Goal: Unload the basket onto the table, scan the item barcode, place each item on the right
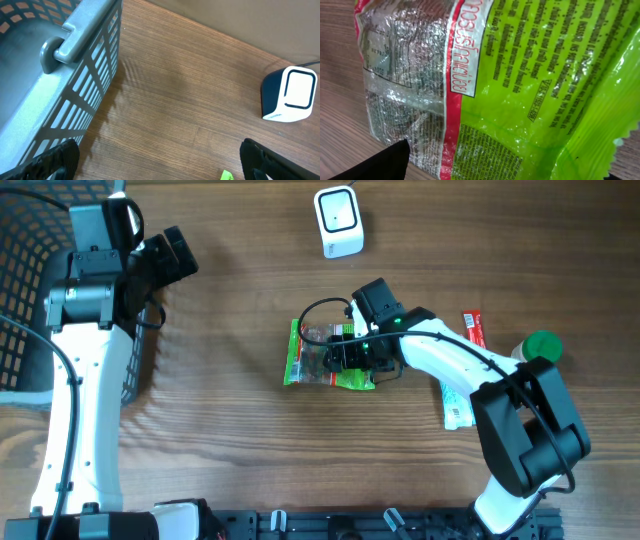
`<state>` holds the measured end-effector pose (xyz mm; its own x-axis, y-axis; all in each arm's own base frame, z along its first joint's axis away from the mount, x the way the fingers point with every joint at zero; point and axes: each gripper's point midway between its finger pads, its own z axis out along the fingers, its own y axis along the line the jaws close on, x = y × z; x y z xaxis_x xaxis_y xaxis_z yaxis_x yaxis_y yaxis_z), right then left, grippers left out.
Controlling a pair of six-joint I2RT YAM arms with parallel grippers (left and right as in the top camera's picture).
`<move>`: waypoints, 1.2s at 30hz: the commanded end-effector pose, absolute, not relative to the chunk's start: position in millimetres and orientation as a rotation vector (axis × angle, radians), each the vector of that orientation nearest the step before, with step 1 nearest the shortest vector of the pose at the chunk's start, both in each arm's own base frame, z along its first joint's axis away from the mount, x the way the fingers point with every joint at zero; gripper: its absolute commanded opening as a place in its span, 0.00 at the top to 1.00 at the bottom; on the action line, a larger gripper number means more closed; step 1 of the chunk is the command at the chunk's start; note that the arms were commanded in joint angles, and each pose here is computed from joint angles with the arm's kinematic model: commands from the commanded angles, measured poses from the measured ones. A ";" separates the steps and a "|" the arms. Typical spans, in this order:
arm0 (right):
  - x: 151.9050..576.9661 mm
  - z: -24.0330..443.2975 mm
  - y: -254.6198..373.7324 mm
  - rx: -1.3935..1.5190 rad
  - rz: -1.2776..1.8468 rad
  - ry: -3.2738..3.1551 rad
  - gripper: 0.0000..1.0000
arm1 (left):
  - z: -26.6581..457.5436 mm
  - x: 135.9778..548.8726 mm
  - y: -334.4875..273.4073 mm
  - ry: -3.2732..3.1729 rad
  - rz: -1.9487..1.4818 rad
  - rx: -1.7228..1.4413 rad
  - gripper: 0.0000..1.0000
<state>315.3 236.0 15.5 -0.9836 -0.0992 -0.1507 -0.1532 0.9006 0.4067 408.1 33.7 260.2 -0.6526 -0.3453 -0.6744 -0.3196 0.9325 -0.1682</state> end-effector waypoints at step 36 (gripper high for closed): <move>325.3 -7.1 243.8 -0.094 0.630 2.838 0.16 | 267.0 408.3 35.8 2.309 -0.038 -0.461 0.00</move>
<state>339.4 253.5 13.6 -0.9541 -0.0227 -0.2987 -0.1583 0.8847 0.4384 408.1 33.7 260.2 -0.6526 -0.3453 -0.6744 -0.3196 0.9325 -0.1682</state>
